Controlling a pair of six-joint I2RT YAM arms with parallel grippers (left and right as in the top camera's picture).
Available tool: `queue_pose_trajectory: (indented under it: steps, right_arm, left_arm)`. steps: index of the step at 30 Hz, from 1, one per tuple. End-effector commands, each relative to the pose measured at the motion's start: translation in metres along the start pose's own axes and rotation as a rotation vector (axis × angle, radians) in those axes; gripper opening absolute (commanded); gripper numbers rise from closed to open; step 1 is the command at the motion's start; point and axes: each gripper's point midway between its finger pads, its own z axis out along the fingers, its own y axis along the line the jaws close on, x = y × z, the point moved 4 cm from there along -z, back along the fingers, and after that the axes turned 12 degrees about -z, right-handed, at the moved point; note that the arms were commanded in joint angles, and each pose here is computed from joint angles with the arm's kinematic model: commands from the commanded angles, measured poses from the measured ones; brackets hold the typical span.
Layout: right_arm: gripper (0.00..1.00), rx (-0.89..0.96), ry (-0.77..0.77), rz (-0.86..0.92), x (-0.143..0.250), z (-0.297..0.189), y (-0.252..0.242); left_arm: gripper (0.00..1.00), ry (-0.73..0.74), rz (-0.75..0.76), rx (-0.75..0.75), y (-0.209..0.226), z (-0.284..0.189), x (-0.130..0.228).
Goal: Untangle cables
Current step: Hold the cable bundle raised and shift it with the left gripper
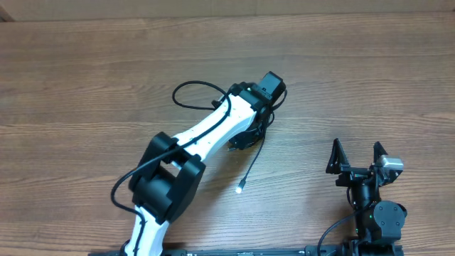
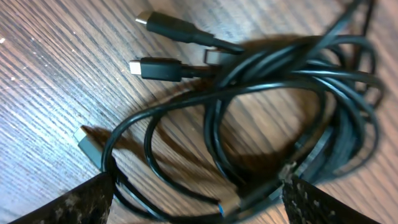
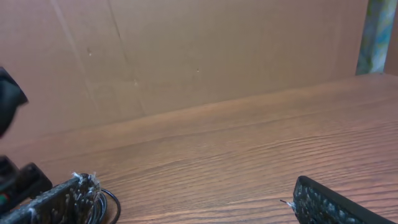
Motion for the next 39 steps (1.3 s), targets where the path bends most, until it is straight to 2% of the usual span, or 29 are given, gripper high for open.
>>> queue_pose_trajectory:
  steps: [1, 9, 15, 28, 35, 39]
  right_arm:
    - [1.00, 0.014, 0.000, 0.003, 0.003, 0.000, -0.002]
    - [1.00, 0.014, -0.001, 0.003, 0.002, 0.000, -0.002]
    - [1.00, 0.014, 0.000, 0.003, 0.003, 0.000, -0.002]
    - [1.00, 0.014, 0.000, 0.003, 0.003, 0.000, -0.002]
    - [1.00, 0.014, 0.000, 0.003, 0.003, 0.000, -0.002]
    - [1.00, 0.014, 0.000, 0.003, 0.003, 0.000, -0.002]
  left_arm:
    - [0.87, -0.034, -0.027, -0.005, -0.003, 0.006, -0.006]
    - [0.84, -0.089, -0.026, -0.003, -0.004, 0.015, -0.011]
    - [0.78, -0.092, -0.023, -0.021, -0.003, 0.029, -0.010]
    - [0.72, -0.109, -0.036, 0.058, -0.018, 0.029, -0.011]
    - [0.68, -0.111, -0.023, 0.034, -0.015, 0.038, -0.010]
    - [0.63, -0.114, -0.018, 0.019, -0.013, 0.043, -0.010]
